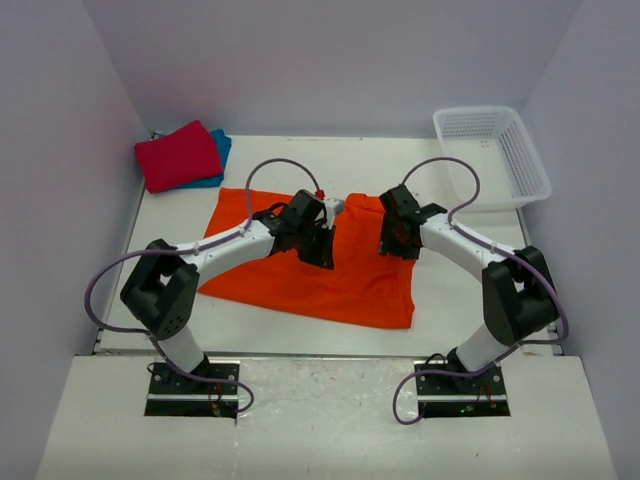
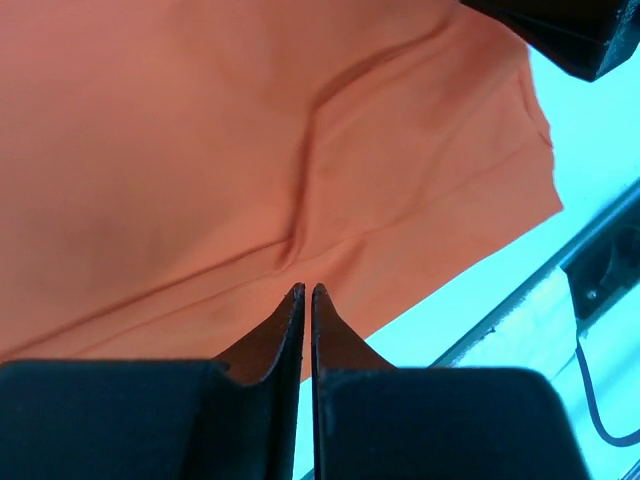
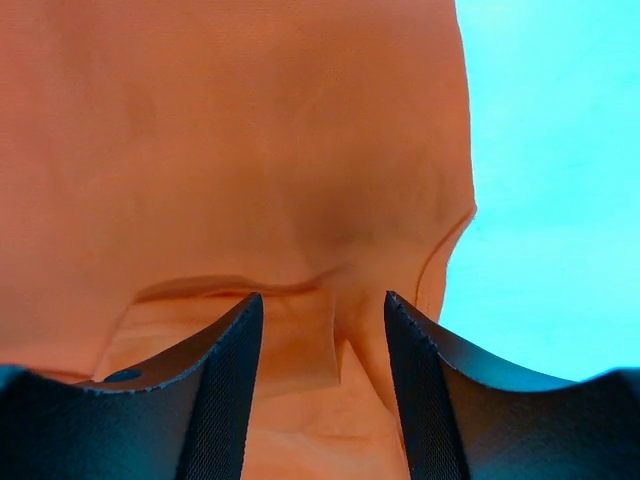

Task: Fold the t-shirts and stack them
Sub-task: Fold the flattened tshirt in 1/3 of the way

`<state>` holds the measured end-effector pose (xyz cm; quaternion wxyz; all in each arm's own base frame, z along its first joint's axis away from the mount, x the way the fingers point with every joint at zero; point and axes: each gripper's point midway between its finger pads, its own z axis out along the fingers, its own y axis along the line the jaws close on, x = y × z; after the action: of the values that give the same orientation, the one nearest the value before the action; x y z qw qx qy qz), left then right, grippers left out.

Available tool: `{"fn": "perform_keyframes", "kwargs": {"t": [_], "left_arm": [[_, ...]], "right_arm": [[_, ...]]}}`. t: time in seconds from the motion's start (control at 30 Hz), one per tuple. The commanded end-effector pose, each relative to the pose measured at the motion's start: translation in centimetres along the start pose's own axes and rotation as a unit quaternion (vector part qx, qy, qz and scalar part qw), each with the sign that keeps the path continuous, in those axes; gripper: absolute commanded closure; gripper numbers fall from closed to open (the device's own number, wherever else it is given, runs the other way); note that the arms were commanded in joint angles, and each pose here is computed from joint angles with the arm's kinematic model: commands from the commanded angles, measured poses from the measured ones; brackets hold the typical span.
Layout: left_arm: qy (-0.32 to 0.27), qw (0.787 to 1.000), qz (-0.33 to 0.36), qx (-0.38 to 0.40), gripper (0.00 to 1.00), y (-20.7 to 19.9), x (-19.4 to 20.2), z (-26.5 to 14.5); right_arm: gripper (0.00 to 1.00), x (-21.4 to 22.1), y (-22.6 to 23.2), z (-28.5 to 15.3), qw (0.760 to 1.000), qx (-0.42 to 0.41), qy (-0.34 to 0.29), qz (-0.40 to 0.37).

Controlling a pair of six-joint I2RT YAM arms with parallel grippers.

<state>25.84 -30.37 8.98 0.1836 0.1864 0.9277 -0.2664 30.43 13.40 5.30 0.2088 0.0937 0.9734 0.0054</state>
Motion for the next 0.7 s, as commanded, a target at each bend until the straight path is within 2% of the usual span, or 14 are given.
{"fn": "perform_keyframes", "kwargs": {"t": [0.0,0.13,0.2,0.23,0.27,0.3,0.53,0.67], "left_arm": [[0.018,0.998,0.034,0.057,0.93,-2.3,-0.5,1.8],[0.045,0.996,0.034,0.064,0.87,-1.7,0.2,4.6],[0.049,0.996,0.04,0.065,0.86,-1.7,-0.1,5.3],[0.061,0.996,0.036,0.06,0.86,-1.2,0.4,6.1],[0.064,0.996,0.037,0.057,0.86,-1.0,0.4,6.4],[0.061,0.996,0.038,0.054,0.87,-1.0,0.1,6.5],[0.061,0.995,0.047,0.056,0.86,-1.3,-0.9,6.7],[0.056,0.996,0.051,0.056,0.85,-1.7,-1.7,6.4]], "right_arm": [[0.47,-1.8,-0.3,-3.3,0.998,-0.002,-0.056,0.002],[0.47,-0.8,1.0,-5.9,0.996,-0.062,-0.068,-0.014],[0.55,0.9,2.3,-6.8,0.992,-0.115,-0.045,-0.011],[0.66,2.0,2.6,-6.6,0.992,-0.124,-0.033,-0.015],[0.97,2.5,3.1,-6.9,0.99,-0.139,-0.028,-0.015],[1.0,2.9,3.5,-6.8,0.989,-0.146,-0.026,-0.012],[1.0,7.0,5.2,-4.2,0.989,-0.142,0.028,-0.041],[1.0,8.6,5.0,-2.9,0.991,-0.121,0.05,-0.025]]}}
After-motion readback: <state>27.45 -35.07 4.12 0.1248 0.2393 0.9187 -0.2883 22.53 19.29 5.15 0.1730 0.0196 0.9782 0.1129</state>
